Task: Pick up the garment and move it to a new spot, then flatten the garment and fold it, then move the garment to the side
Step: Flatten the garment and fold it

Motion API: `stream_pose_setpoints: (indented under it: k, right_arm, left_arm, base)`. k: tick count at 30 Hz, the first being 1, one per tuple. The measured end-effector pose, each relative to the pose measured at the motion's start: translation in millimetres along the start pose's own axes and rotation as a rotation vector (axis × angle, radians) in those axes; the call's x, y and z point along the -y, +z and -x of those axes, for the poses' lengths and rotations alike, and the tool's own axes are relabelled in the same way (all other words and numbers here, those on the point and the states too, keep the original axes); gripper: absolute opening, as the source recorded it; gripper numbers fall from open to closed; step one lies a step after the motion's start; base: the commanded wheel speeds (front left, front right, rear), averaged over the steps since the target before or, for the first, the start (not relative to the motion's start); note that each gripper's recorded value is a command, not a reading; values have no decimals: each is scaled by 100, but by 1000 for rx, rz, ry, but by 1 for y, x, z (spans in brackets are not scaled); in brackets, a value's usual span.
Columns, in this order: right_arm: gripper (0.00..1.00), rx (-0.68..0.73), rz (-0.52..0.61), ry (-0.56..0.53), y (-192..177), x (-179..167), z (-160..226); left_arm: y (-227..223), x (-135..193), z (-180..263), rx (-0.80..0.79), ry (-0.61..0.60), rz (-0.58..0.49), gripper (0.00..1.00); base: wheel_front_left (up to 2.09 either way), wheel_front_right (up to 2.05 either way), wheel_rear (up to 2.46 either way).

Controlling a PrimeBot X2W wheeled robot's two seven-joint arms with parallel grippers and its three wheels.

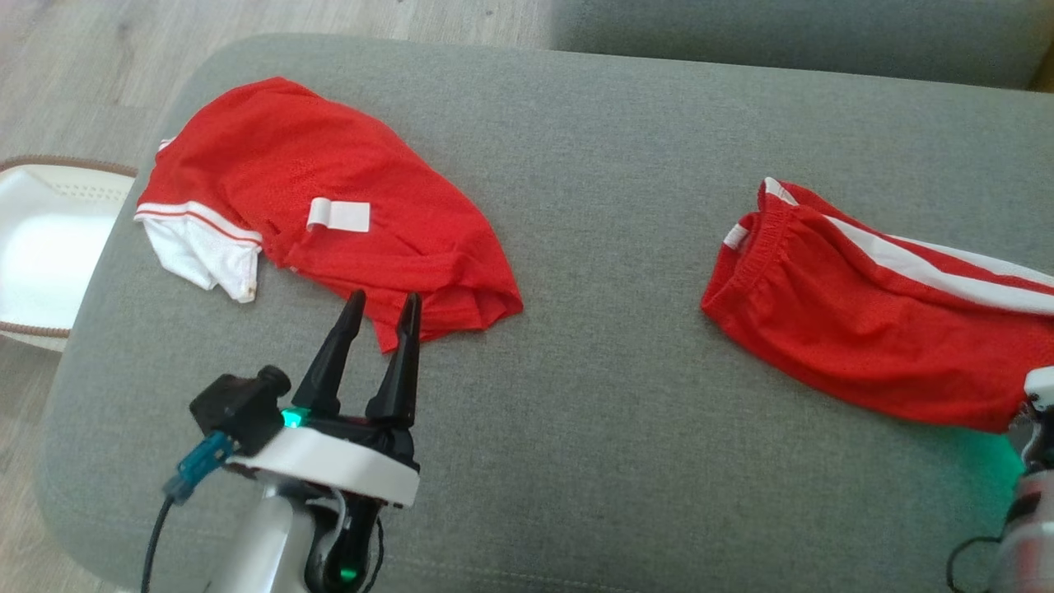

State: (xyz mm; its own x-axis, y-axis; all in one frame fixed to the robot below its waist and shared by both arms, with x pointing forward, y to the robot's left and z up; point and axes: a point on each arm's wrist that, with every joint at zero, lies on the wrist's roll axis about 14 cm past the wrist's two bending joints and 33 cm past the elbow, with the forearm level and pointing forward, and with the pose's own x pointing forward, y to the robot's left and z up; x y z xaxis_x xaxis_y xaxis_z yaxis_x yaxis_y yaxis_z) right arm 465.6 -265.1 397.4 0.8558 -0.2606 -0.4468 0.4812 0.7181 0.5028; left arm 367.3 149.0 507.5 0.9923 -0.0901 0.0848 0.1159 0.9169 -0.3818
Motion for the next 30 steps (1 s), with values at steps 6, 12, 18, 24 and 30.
stream_pose_setpoints:
  k: [6,12,18,24,30]
  right_arm:
    - [0,33,28,65,8,-24,2]
    - [0,85,34,205,23,-72,11]
    - [0,96,55,385,22,-128,29]
    - [0,-13,55,517,-20,-161,49]
    - [0,-82,78,593,-52,-182,60]
  left_arm:
    - [0,2,0,1,-5,1,100]
    - [3,4,2,8,-10,-1,100]
    - [6,-1,9,15,6,-4,100]
    - [9,-7,15,24,28,-7,100]
    - [11,-15,20,30,57,-11,100]
  base:
    - [0,0,0]
    - [0,0,0]
    - [0,0,0]
    - [0,0,0]
    - [0,0,0]
